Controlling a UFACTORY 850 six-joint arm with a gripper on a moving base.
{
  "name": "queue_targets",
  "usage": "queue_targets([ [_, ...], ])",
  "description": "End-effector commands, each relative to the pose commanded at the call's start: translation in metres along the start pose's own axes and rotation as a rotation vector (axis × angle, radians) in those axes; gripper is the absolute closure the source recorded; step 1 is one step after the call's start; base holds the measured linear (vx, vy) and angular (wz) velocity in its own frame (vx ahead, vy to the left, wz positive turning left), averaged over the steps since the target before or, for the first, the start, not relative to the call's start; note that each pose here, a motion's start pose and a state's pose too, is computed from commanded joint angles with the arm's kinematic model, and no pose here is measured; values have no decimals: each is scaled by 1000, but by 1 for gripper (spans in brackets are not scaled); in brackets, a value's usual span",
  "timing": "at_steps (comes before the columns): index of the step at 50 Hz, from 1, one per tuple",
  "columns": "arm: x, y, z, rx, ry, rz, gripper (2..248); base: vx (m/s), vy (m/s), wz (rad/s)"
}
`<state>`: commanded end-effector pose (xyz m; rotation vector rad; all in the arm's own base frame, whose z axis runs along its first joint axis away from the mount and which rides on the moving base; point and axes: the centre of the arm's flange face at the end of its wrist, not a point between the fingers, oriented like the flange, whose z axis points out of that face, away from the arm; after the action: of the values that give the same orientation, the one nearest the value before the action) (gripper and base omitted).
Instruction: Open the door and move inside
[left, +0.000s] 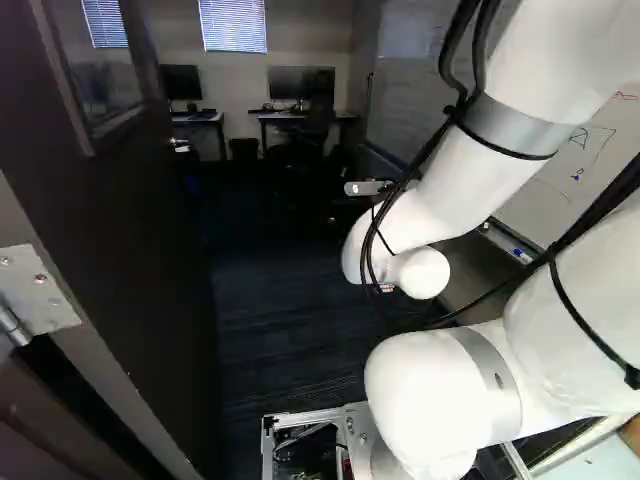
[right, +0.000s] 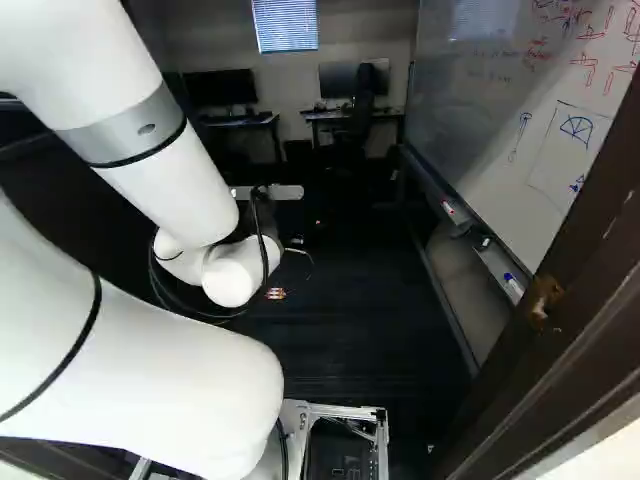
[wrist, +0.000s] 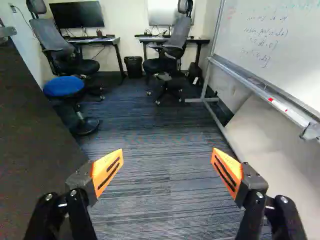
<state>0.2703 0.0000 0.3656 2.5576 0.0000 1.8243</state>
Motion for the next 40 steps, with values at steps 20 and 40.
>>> queue_targets([
  [20,0,0,0,0,0,0,3,172,6,1],
  [40,0,0,0,0,0,0,3,196,6,2],
])
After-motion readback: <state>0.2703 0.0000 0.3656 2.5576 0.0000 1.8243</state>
